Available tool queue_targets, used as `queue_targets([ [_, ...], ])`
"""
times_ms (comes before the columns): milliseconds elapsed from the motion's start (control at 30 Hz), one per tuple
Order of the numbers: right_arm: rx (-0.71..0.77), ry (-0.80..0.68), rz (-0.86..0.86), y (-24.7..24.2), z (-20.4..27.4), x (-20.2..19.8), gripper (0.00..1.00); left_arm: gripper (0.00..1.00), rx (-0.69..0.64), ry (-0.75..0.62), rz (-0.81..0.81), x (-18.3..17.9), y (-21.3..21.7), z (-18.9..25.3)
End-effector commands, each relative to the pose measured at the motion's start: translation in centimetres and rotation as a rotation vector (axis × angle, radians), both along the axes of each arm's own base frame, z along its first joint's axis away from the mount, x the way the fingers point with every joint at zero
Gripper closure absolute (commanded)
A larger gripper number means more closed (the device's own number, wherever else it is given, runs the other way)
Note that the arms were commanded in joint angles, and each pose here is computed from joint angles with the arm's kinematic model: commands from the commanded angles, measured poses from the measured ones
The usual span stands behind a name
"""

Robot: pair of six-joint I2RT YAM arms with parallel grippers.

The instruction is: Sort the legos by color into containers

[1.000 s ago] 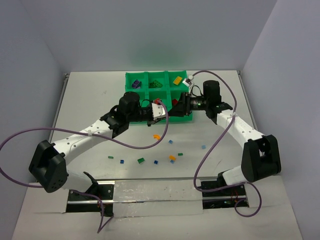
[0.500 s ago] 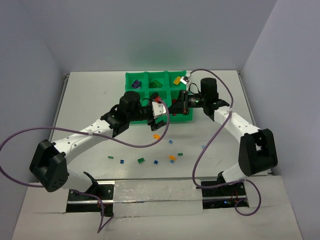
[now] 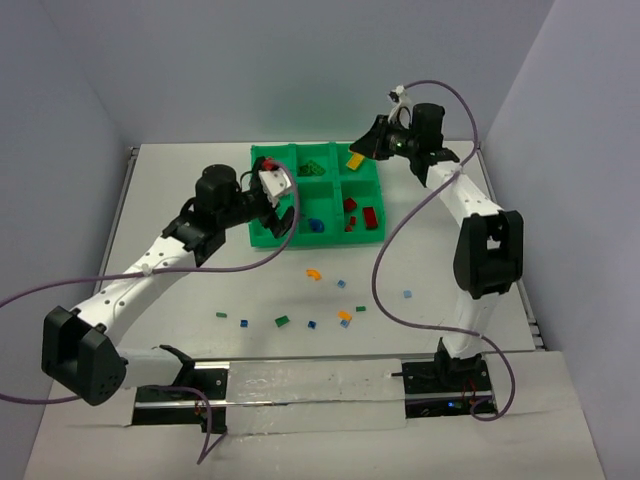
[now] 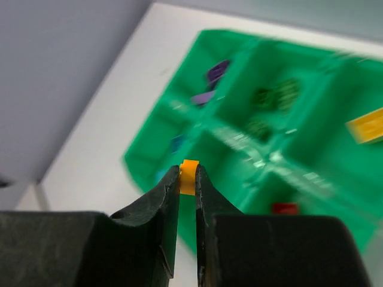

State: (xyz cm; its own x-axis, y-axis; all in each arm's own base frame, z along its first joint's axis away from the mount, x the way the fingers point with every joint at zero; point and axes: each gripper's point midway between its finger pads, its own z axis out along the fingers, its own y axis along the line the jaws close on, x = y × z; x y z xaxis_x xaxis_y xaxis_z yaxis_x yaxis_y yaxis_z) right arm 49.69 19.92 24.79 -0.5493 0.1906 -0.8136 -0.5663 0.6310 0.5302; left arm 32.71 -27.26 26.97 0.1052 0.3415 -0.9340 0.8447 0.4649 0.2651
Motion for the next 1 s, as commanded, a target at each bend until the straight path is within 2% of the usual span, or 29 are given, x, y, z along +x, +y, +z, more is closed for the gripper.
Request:
queue_targets([
  [0,-0.137,-0.115,-0.169,-2.4,-0.4,6.1,1.00,0.01,-0.023,0.050,0.163,1.2,2.8,1.3],
  [167,-0.199,-0.140,-0.207,-2.5,-2.7,10.7,1.00,0.01,-0.083,0.184,0.305,2.9,5.1,1.4],
  [367,-0.255,-0.136,-0.227,-2.9,-5.7,12.8,0.99,0.01,-0.114,0.293,0.383,4.0,6.4,0.9],
  [500,-0.294,-0.114,-0.216,-2.8,-7.9,13.1,0.91,0.01,-0.137,0.318,0.420,4.5,7.1,1.0],
  [667,-0.321,-0.124,-0.205,-2.5,-8.1,12.9,0.65,0.01,-0.156,0.362,0.459,4.9,7.8,0.5],
  [700,-0.323,-0.125,-0.205,-2.4,-8.0,12.8,0.62,0.01,-0.159,0.363,0.470,5.1,7.9,0.4],
  [900,-0.324,-0.130,-0.190,-2.3,-6.7,12.0,0.47,0.01,-0.165,0.341,0.506,5.4,8.6,0.7],
  [967,-0.319,-0.155,-0.178,-2.2,-4.8,11.4,0.48,0.01,-0.168,0.334,0.515,5.4,8.7,0.7],
])
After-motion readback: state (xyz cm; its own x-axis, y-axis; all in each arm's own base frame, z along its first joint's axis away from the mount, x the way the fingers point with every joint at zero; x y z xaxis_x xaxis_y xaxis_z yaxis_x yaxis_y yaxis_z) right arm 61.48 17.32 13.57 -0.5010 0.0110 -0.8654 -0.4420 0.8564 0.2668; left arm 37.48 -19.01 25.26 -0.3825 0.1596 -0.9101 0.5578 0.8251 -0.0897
